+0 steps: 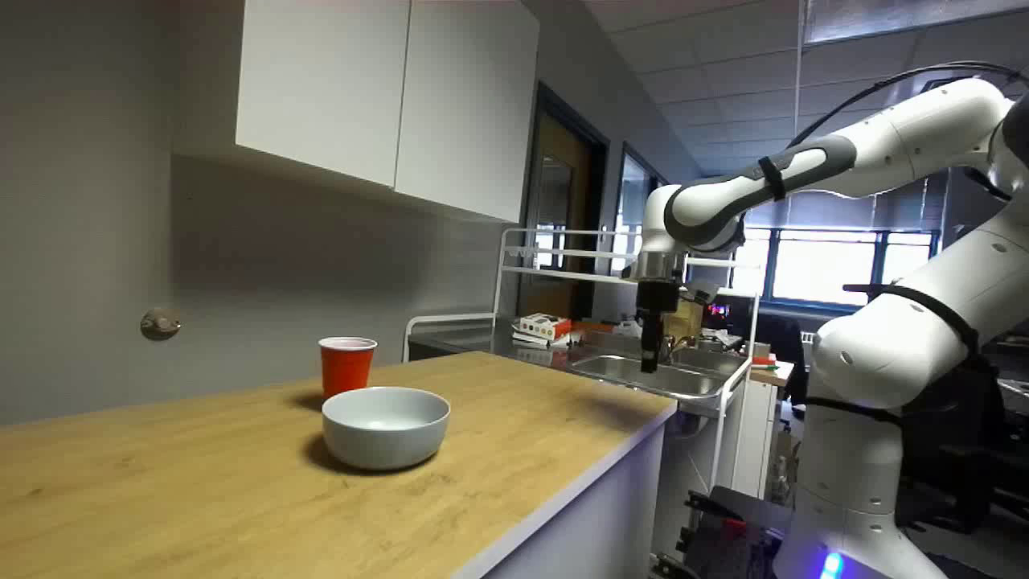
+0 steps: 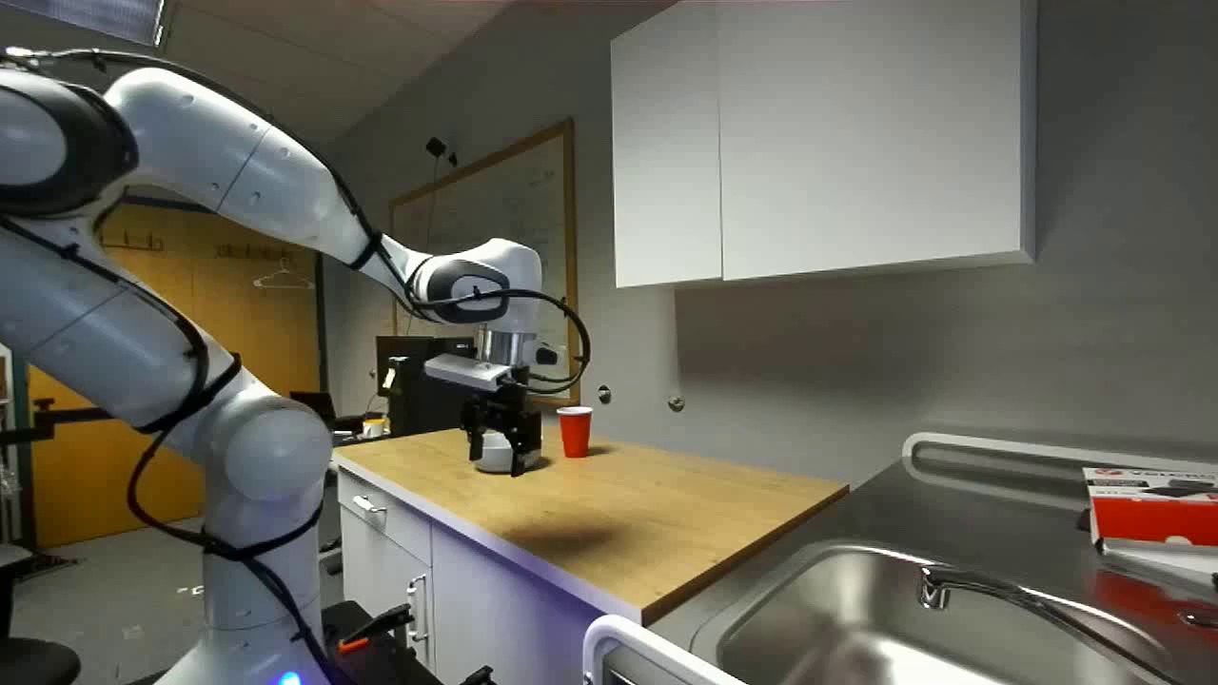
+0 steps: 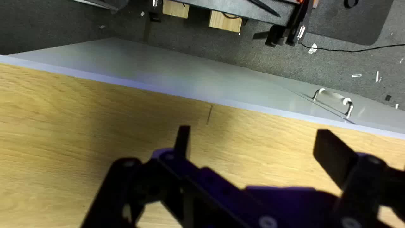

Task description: Pour the contents of the cup into the bowl

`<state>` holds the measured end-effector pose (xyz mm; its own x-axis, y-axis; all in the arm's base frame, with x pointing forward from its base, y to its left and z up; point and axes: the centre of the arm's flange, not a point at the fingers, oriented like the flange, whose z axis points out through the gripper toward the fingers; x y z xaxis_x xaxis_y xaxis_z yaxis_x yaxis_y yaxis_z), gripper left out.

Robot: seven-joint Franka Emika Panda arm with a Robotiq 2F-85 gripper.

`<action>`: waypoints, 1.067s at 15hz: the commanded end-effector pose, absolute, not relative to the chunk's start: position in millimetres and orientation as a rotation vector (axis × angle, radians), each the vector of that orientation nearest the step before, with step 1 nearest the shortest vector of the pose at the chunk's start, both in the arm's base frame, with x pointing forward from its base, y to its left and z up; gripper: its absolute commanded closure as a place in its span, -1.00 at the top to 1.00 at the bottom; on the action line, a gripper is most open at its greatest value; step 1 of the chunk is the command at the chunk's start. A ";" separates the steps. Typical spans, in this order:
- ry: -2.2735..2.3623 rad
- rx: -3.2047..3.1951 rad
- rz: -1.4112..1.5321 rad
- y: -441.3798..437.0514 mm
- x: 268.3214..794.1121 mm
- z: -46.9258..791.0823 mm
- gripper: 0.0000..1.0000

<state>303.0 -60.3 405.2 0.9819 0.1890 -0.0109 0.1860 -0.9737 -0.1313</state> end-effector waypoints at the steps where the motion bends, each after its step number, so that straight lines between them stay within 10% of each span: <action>1: -0.285 -2.998 0.035 -60.3 303.0 405.2 1.00; 16: -0.275 -3.010 0.022 -55.0 312.1 408.6 1.00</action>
<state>303.7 -60.0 405.6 0.9820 0.1886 -0.0107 0.1856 -0.9740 -0.1295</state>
